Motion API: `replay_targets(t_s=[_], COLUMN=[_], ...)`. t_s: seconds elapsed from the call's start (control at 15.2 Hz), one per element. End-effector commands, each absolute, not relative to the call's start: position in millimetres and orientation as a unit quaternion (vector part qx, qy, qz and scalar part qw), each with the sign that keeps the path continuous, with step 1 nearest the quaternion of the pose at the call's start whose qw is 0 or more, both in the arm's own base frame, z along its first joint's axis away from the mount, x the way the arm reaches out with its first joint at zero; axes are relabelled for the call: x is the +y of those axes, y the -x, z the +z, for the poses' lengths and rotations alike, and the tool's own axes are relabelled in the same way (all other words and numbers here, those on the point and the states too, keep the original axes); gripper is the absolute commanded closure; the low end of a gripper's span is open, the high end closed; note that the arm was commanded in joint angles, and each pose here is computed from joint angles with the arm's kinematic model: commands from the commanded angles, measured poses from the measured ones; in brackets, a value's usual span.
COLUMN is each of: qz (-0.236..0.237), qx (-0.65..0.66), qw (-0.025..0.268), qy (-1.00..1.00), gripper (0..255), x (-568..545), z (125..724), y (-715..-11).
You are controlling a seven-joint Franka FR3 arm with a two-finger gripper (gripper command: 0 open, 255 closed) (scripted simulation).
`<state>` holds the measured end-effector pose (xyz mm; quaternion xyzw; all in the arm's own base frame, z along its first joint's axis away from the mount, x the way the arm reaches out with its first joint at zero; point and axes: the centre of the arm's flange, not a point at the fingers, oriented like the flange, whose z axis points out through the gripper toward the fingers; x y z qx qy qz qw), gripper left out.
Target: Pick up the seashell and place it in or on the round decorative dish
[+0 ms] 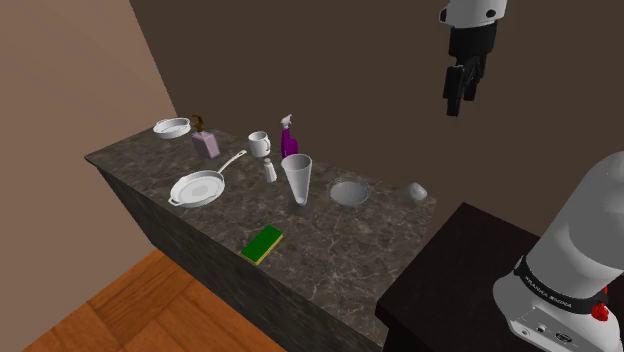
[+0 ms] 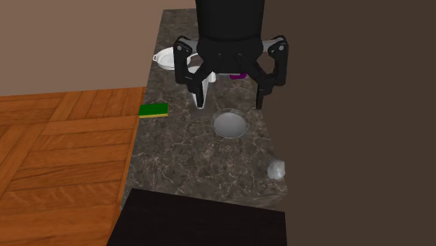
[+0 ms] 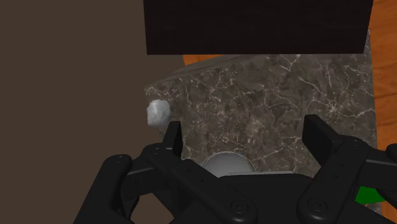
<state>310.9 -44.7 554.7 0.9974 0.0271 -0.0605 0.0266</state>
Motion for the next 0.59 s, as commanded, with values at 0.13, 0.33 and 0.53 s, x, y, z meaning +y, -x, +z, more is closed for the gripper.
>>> replay_targets(t_s=[0.13,0.33,0.53], qz=[-0.056,-0.049,-0.042], qx=[0.021,0.013,0.004], qw=[0.026,0.024,0.023], qy=[-0.998,-0.998,-0.999], gripper=[0,0,0], x=[-55.4,-71.6,-87.8], z=[531.5,496.7,462.0], y=[-316.1,-324.1,-332.3])
